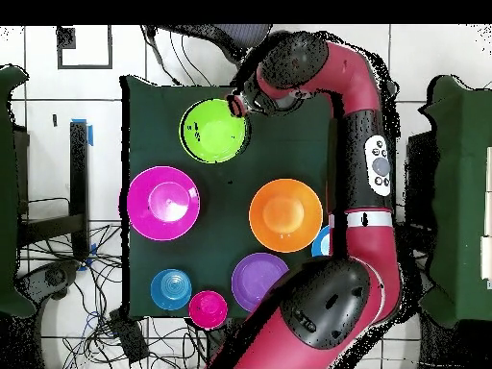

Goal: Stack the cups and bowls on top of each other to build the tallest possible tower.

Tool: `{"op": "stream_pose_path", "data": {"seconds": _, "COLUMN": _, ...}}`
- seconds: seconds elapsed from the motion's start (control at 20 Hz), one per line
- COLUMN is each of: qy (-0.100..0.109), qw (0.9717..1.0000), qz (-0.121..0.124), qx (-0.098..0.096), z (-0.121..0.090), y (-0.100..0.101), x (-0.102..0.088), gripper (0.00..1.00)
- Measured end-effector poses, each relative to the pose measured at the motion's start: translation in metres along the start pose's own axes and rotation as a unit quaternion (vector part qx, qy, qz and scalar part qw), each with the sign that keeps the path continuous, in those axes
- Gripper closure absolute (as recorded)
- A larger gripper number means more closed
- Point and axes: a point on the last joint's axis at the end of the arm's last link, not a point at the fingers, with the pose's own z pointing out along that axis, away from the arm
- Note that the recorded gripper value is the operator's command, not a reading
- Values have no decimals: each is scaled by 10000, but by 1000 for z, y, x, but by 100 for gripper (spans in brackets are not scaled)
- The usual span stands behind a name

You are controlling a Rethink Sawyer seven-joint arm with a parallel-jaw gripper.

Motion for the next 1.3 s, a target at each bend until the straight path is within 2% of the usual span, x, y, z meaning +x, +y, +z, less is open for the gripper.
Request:
{"op": "stream_pose_path", "data": {"seconds": 0.65, "qy": 3, "qw": 10000, "qz": 10, "qx": -43, "z": 4, "y": 0, "x": 1, "gripper": 100}}
{"op": "stream_pose_path", "data": {"seconds": 1.3, "qy": -85, "qw": 9997, "qz": 32, "qx": -220, "z": 5, "y": 2, "x": -1, "gripper": 100}}
